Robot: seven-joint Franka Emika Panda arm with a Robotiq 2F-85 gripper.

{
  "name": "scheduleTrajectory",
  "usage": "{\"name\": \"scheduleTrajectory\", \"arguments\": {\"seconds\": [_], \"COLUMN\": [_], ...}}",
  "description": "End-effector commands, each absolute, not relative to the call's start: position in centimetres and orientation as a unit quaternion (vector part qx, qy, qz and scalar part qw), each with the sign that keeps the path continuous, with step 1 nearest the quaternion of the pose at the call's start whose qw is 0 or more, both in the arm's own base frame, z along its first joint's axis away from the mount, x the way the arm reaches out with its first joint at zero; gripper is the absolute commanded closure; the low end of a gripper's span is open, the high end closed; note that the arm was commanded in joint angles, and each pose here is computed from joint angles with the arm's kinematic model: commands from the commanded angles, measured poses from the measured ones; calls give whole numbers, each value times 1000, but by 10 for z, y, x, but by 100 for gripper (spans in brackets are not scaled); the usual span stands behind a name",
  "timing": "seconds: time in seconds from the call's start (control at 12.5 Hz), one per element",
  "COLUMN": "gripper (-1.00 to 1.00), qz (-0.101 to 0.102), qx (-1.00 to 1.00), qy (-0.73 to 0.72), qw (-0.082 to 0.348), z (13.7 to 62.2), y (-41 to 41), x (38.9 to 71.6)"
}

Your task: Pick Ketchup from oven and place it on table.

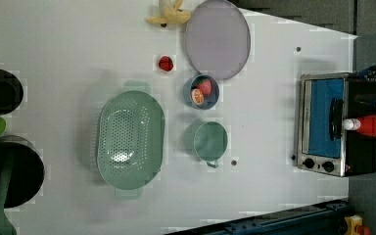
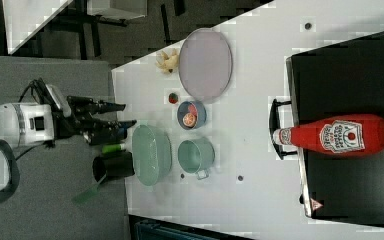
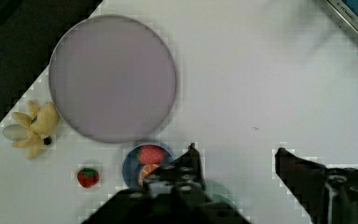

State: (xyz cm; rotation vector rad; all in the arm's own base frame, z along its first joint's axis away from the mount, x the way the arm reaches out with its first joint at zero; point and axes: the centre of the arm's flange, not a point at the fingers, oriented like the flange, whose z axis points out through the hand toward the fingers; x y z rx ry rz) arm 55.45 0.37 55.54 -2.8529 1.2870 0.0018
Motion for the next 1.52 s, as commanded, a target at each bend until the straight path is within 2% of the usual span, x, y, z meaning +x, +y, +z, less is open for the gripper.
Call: {"name": "scheduleTrajectory", "arguments": {"seconds": [0.08,0.24,0.48,0.8,1.2,1.52], "gripper": [-58,-99,-100,-100,-100,-100], "qz": [14,14,19,31,15,-14], "qx": [-907,-906,-895,-859,-803,-767], "qy": [421,423,445,510,594,641], "qw": [-4,-4,2,23,40,22], "z": [632,632,630,612,568,516], "y": [-21,-23,-49,-128,-233,-297], "x": [421,421,421,423,432,449]}}
